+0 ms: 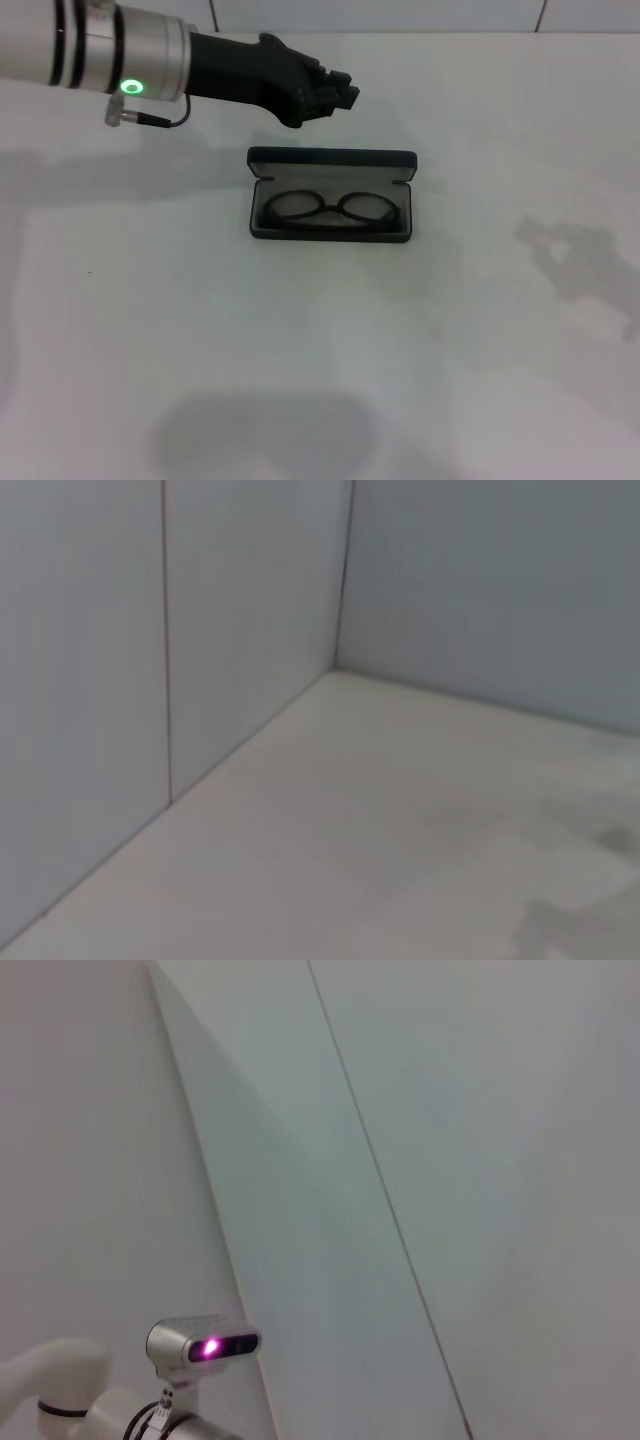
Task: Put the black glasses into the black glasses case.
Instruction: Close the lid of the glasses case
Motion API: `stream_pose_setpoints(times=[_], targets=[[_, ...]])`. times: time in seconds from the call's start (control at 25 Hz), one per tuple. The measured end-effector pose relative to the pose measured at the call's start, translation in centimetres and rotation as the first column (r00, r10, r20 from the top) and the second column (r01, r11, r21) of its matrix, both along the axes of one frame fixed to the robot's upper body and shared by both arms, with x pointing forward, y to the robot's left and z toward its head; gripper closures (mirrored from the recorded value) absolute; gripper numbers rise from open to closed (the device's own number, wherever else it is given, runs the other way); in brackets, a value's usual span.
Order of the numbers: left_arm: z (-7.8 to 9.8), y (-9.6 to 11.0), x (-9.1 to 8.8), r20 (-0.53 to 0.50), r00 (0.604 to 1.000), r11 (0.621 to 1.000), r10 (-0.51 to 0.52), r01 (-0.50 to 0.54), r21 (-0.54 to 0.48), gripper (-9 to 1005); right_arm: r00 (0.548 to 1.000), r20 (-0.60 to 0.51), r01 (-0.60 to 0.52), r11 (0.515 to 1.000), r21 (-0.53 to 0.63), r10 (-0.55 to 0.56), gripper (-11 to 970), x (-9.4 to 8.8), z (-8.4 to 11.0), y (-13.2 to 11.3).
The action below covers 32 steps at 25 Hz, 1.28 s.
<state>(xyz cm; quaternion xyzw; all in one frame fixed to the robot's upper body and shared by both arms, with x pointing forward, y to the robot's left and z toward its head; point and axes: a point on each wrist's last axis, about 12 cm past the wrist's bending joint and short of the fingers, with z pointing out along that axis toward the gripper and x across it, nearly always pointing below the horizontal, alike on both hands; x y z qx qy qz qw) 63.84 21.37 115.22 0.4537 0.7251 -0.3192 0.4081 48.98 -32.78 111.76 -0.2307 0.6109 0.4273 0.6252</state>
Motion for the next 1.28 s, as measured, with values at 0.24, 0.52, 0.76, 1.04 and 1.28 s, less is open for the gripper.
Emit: stream_pose_setpoints(times=[0.24,0.52,0.76,1.04,1.28], targets=[[-1.4,-0.8,-0.2,-0.018,1.0,0.998,0.004,-0.003,0.068,818,1.0,-0.015,-0.003,1.0,0.003,0.003,807,0.9,-0.5,0.7],[-2.3,-1.6,-0.4,-0.021,1.0,0.993,0.002,0.001,0.122,814,0.999,-0.034,-0.024,1.0,-0.008,0.024,803,1.8,-0.7,1.5],[-2.6,-1.9,-0.2,-0.007,1.0,0.989,0.012,-0.011,0.146,810,0.999,-0.037,-0.019,1.0,-0.007,0.019,799,1.9,-0.8,1.5],[-2.9,-2.4,-0.2,0.001,1.0,0.987,0.012,-0.011,0.159,806,0.999,-0.043,-0.013,1.0,-0.012,0.013,795,1.9,-1.0,1.5],[-3.2,-2.8,-0.4,-0.009,1.0,0.984,-0.008,0.009,0.18,803,0.999,-0.045,-0.013,1.0,-0.012,0.012,792,1.9,-1.0,1.5]])
